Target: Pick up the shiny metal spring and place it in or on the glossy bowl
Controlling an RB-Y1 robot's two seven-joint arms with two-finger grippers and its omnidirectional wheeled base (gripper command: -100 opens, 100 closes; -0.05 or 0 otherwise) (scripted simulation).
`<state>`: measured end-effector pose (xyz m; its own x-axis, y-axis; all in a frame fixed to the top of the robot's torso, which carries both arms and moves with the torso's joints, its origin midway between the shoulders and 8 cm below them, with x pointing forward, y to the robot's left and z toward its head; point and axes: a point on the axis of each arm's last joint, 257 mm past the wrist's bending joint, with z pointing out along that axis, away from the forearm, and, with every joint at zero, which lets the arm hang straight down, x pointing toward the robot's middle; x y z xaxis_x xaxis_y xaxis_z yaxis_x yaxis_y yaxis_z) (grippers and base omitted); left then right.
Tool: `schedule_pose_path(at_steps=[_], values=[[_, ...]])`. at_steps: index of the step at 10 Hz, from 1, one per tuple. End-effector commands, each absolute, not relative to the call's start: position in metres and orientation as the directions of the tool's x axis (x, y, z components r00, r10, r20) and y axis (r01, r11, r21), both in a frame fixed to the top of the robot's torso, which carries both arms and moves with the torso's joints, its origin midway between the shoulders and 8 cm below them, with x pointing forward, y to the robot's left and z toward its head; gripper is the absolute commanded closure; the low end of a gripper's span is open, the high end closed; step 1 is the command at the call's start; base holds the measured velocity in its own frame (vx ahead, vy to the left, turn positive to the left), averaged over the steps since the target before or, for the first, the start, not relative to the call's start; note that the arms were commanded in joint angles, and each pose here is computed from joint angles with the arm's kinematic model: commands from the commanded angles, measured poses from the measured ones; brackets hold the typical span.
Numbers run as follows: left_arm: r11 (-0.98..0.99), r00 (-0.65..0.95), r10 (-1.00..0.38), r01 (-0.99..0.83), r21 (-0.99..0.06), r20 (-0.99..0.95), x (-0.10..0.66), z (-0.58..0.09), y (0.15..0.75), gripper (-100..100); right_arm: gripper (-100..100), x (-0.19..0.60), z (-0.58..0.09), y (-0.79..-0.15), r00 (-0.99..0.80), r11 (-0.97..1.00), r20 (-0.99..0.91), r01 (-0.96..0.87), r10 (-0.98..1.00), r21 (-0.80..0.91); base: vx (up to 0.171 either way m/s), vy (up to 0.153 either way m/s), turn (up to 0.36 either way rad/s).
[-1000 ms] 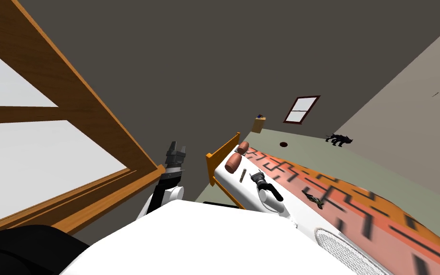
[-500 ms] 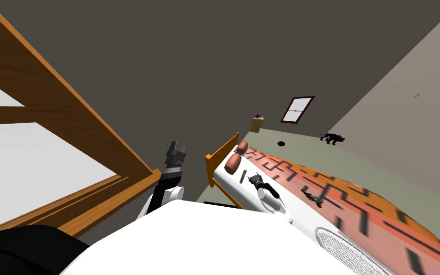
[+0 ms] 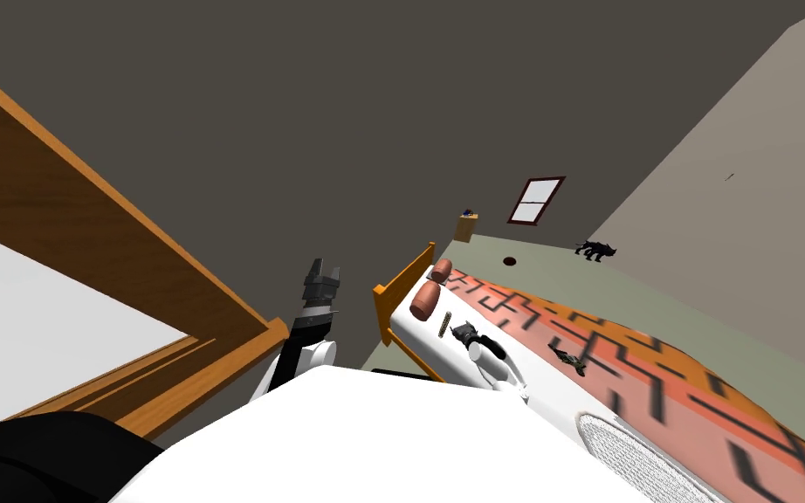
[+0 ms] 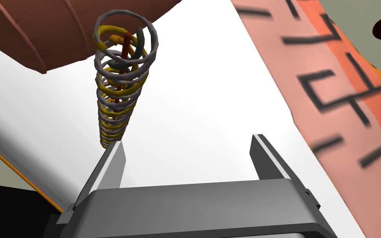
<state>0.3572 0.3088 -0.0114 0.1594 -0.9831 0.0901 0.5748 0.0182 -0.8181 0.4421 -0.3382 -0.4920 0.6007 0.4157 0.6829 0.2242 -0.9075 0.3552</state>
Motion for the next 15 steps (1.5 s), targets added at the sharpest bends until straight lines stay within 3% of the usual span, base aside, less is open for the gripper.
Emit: schedule_pose_path(at_steps=[1, 15], values=[[0.018, 0.159, -0.983, 0.575, -0.818, 0.090, 0.357, -0.011, 0.309, 0, -100, 0.442, -0.503, -0.329, 0.632, -0.927, 0.680, 0.221, 0.372, 0.302, 0.040, 0.024, -0.093], [0.018, 0.159, -0.983, 0.575, -0.818, 0.090, 0.357, -0.011, 0.309, 0, -100, 0.427, -0.566, -0.278, 0.810, -0.990, 0.575, 0.141, 0.119, 0.007, 0.046, 0.032, -0.077]])
